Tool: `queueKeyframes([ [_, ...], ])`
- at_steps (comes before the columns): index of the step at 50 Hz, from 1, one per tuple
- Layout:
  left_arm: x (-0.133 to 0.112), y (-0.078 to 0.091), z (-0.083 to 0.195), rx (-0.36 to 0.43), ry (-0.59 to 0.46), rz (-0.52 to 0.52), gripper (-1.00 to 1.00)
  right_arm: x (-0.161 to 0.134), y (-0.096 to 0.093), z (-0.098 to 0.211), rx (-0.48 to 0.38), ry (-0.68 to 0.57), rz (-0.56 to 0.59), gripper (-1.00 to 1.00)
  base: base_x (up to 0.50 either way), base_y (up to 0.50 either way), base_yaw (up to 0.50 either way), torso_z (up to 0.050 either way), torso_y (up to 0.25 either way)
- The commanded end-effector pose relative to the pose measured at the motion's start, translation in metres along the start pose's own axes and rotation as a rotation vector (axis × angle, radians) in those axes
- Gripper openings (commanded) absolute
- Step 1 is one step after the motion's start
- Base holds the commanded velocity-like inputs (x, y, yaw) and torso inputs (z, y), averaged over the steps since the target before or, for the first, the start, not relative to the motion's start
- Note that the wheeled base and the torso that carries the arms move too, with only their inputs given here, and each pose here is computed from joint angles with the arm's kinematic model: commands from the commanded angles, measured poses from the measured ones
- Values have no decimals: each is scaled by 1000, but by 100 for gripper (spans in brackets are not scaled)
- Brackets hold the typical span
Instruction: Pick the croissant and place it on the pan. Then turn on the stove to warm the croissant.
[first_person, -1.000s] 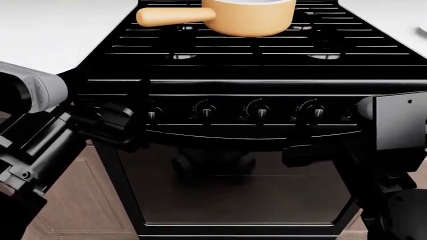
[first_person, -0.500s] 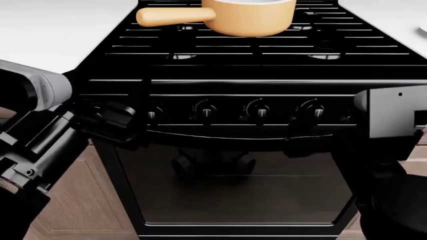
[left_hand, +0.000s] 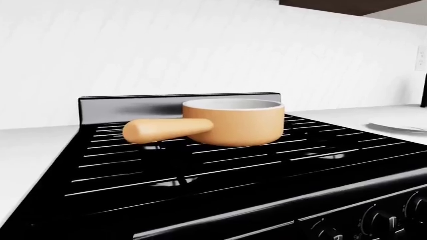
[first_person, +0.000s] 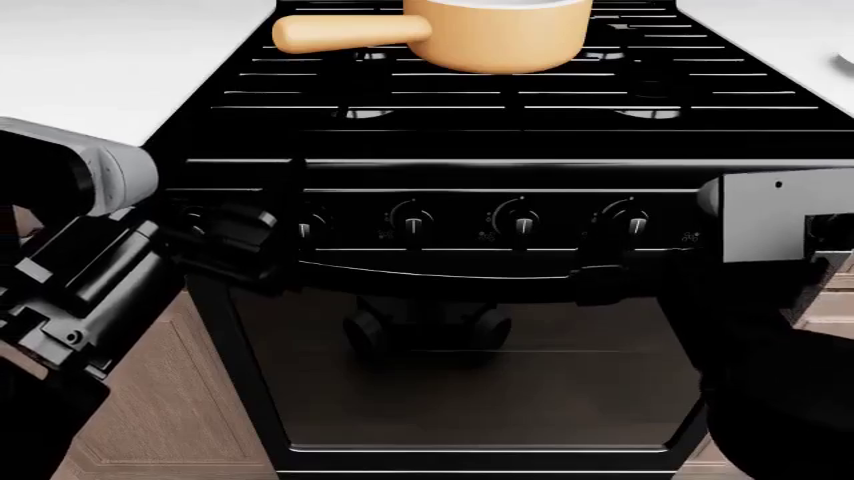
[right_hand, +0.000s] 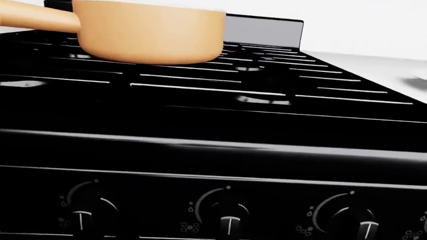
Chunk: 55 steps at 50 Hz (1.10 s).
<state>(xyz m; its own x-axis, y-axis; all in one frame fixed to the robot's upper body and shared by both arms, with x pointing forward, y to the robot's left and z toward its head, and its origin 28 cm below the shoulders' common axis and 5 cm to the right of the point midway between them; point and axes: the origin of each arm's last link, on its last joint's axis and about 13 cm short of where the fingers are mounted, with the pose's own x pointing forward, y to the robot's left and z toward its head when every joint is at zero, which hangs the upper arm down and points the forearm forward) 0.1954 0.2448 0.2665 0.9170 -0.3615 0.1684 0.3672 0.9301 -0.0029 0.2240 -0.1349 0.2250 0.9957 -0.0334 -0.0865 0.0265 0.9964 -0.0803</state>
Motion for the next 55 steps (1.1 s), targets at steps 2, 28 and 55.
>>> queueKeyframes([
  [2, 2, 2, -1, -7, 1, 4, 100, 9, -2, -2, -3, 15, -19, 100, 0, 0, 0, 0, 0],
  [28, 4, 3, -2, -7, 4, 6, 100, 23, -4, -5, -9, 42, -24, 100, 0, 0, 0, 0, 0],
  [55, 6, 5, -3, -13, 7, 10, 100, 37, -7, -12, -10, 79, -32, 100, 0, 0, 0, 0, 0],
])
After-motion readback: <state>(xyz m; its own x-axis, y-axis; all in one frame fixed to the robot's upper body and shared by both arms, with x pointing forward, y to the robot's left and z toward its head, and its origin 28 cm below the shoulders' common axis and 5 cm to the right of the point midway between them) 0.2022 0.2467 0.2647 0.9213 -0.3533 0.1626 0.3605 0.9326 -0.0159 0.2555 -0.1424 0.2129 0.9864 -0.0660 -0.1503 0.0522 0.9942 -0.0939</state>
